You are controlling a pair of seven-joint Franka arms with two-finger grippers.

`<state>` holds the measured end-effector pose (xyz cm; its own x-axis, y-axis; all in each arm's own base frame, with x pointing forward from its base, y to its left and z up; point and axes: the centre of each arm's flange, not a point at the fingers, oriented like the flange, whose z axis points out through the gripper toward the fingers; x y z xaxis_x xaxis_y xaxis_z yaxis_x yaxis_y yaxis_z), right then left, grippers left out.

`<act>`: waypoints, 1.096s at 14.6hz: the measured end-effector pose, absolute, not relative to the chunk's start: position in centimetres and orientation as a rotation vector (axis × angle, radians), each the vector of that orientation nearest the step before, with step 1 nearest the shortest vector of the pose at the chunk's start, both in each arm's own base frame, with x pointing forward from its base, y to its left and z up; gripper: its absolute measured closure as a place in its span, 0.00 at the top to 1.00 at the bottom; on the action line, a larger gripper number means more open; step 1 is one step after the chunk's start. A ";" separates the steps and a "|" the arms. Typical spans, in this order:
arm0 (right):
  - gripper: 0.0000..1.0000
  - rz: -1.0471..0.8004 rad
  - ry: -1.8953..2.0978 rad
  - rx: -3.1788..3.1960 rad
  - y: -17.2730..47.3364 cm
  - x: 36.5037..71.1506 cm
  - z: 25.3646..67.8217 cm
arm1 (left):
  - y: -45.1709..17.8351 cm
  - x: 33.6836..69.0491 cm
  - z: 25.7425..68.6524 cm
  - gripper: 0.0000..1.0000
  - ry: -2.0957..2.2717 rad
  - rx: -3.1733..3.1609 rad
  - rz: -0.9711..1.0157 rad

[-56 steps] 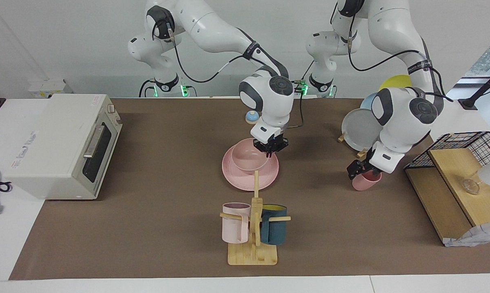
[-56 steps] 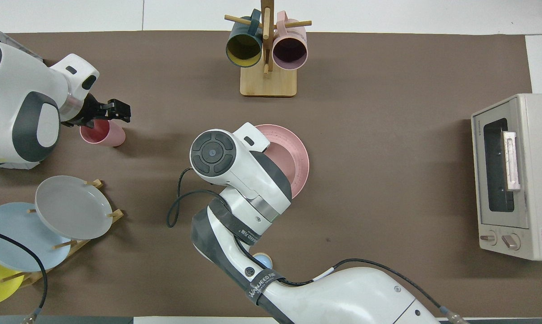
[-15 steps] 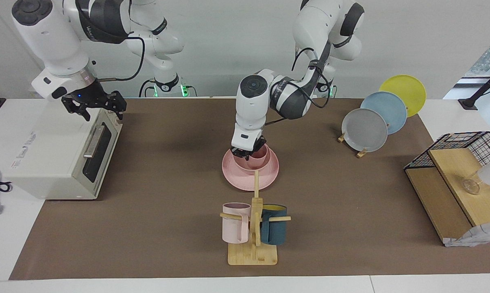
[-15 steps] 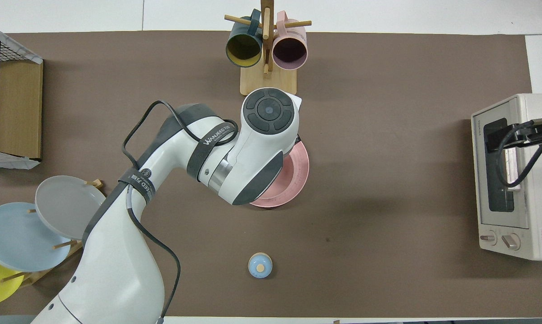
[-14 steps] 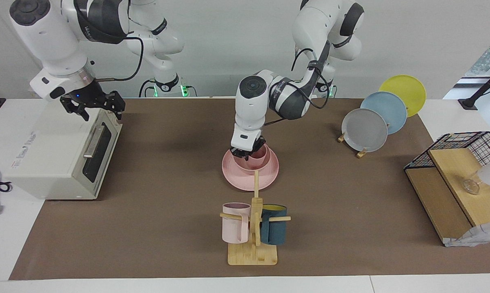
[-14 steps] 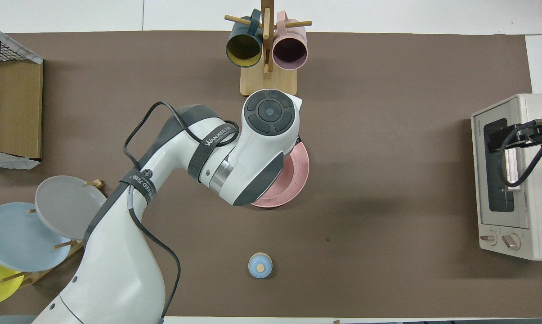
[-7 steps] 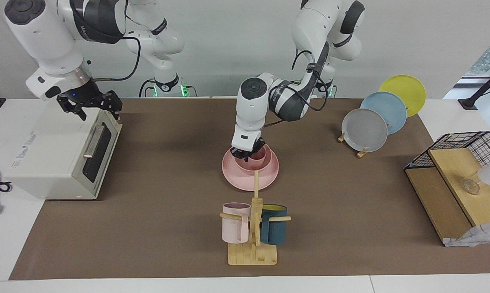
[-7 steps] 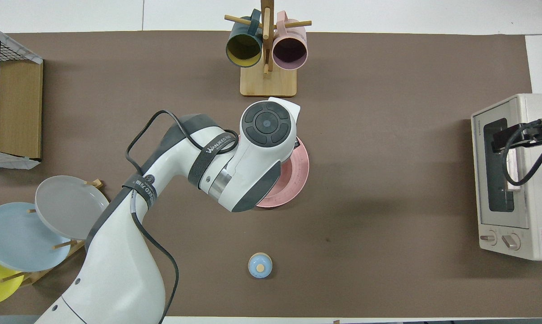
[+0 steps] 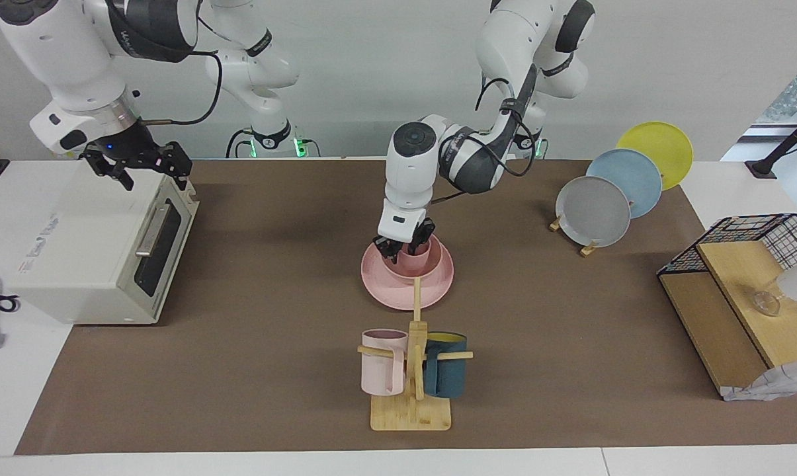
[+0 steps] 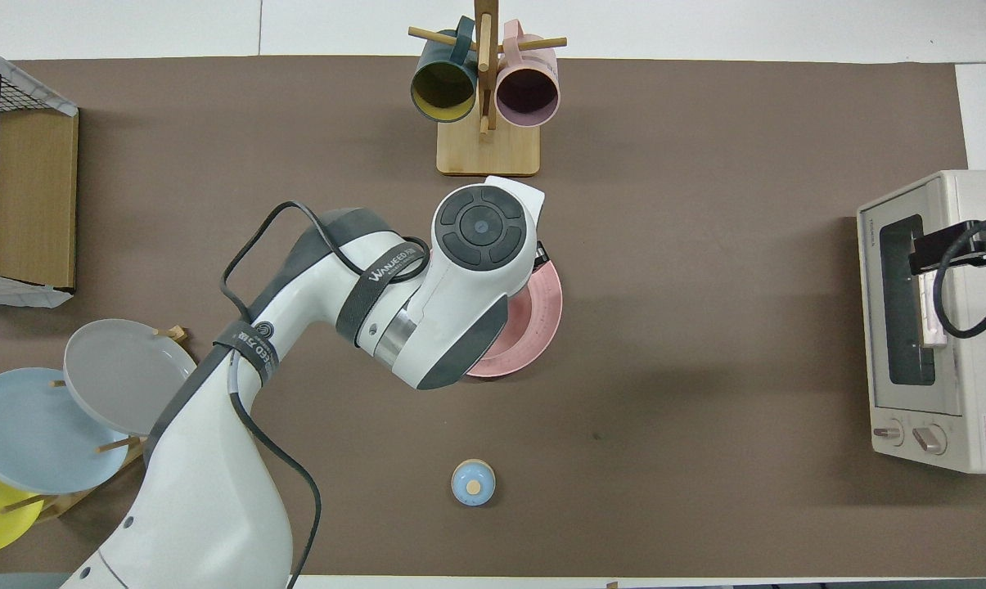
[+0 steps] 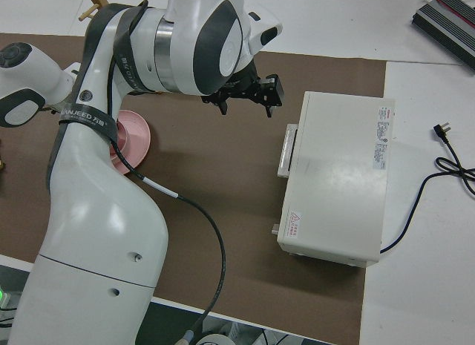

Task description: Organize tableware

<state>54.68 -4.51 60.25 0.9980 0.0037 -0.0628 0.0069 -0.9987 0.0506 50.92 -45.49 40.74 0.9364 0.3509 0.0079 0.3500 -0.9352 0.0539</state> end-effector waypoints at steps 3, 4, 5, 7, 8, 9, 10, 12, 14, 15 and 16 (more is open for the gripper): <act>1.00 -0.098 0.014 3.089 -3.8 54.7 60.3 | -42.5 51.0 45.8 0.89 0.525 3.061 0.040; 1.00 -0.104 0.015 3.090 -3.8 54.7 60.2 | -40.6 51.3 48.0 1.00 0.519 3.069 0.043; 1.00 -0.106 0.014 3.090 -3.8 54.6 60.2 | -38.6 51.6 49.9 1.00 0.514 3.076 0.044; 1.00 -0.107 0.013 3.090 -3.8 54.6 60.2 | -33.7 52.6 53.6 1.00 0.492 3.090 0.053; 1.00 -0.108 0.013 3.090 -3.8 54.6 60.2 | -30.6 53.2 55.3 1.00 0.462 3.103 0.050; 1.00 -0.108 0.013 3.090 -3.8 54.6 60.2 | -26.8 53.8 56.9 1.00 0.408 3.125 0.036; 1.00 -0.108 0.013 3.090 -3.8 54.6 60.2 | -23.1 54.3 58.1 1.00 0.343 3.147 0.012; 1.00 -0.108 0.013 3.090 -3.8 54.6 60.2 | -15.3 55.2 59.8 1.00 0.236 3.169 -0.027; 1.00 -0.108 0.013 3.090 -3.8 54.6 60.2 | -8.6 55.7 60.7 1.00 0.168 3.171 -0.040; 1.00 -0.108 0.013 3.090 -3.8 54.6 60.2 | -6.3 55.7 60.7 1.00 0.136 3.172 -0.052; 1.00 -0.108 0.013 3.090 -3.8 54.6 60.2 | -4.6 55.5 60.4 1.00 0.108 3.172 -0.067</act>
<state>54.63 -3.79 60.21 0.9975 0.0067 -0.0700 0.0102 -0.9987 0.0495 55.48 -4.63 60.43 0.9968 0.0689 -0.0411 0.0675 -0.9971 -0.0342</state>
